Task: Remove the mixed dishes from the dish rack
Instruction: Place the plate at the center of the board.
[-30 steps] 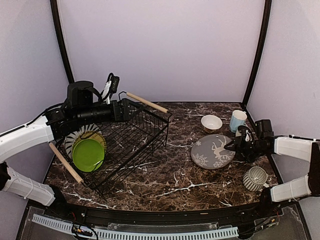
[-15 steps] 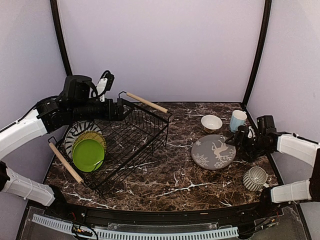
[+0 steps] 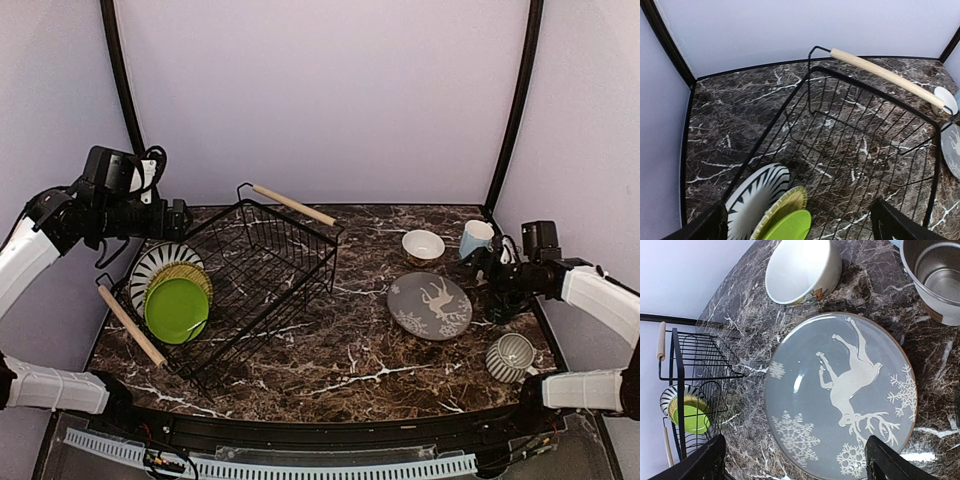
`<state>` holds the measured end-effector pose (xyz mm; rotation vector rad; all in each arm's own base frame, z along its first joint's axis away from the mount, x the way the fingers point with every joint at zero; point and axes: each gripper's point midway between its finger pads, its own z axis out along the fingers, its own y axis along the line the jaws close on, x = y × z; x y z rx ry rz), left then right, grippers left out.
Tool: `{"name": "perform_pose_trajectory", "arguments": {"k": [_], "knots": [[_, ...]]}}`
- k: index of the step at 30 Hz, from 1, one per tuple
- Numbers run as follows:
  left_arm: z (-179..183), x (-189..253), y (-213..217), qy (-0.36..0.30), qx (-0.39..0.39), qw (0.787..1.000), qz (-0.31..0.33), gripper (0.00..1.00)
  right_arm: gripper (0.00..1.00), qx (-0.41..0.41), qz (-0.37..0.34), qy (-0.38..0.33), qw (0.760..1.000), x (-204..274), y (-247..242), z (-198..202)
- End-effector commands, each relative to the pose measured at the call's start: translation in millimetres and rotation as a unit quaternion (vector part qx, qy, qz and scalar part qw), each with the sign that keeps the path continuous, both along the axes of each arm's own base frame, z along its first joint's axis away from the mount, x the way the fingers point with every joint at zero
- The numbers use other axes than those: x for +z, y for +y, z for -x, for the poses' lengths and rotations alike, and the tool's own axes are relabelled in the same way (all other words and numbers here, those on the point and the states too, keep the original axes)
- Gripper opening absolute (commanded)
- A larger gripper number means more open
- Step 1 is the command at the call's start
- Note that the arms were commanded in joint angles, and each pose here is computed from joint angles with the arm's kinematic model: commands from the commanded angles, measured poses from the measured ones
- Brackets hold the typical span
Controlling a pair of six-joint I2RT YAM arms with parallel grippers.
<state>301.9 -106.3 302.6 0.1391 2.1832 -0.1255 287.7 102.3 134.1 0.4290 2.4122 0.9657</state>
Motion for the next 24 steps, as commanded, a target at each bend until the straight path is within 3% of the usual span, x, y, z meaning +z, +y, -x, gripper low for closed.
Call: {"name": "perform_pose_trajectory", "arguments": {"k": [1,10,19,24], "knots": [[6.9,-23.0,35.6,0.064,0.032,0.995,-0.068,0.99,0.96,0.028,-0.013,-0.056,0.998,34.5,9.1,-4.5],[-6.5,-60.0,74.3,0.147,0.066,0.985,-0.058,0.94,0.99,0.065,-0.008,-0.092,0.994,54.3,15.5,-3.9],[-13.2,-88.6,64.4,0.187,0.019,0.980,-0.063,0.78,0.99,0.077,-0.018,-0.098,0.992,53.2,19.4,-5.8],[-22.9,-103.1,68.0,0.204,0.009,0.975,-0.094,0.77,0.99,0.082,-0.020,-0.101,0.991,55.1,21.1,-8.6]]}}
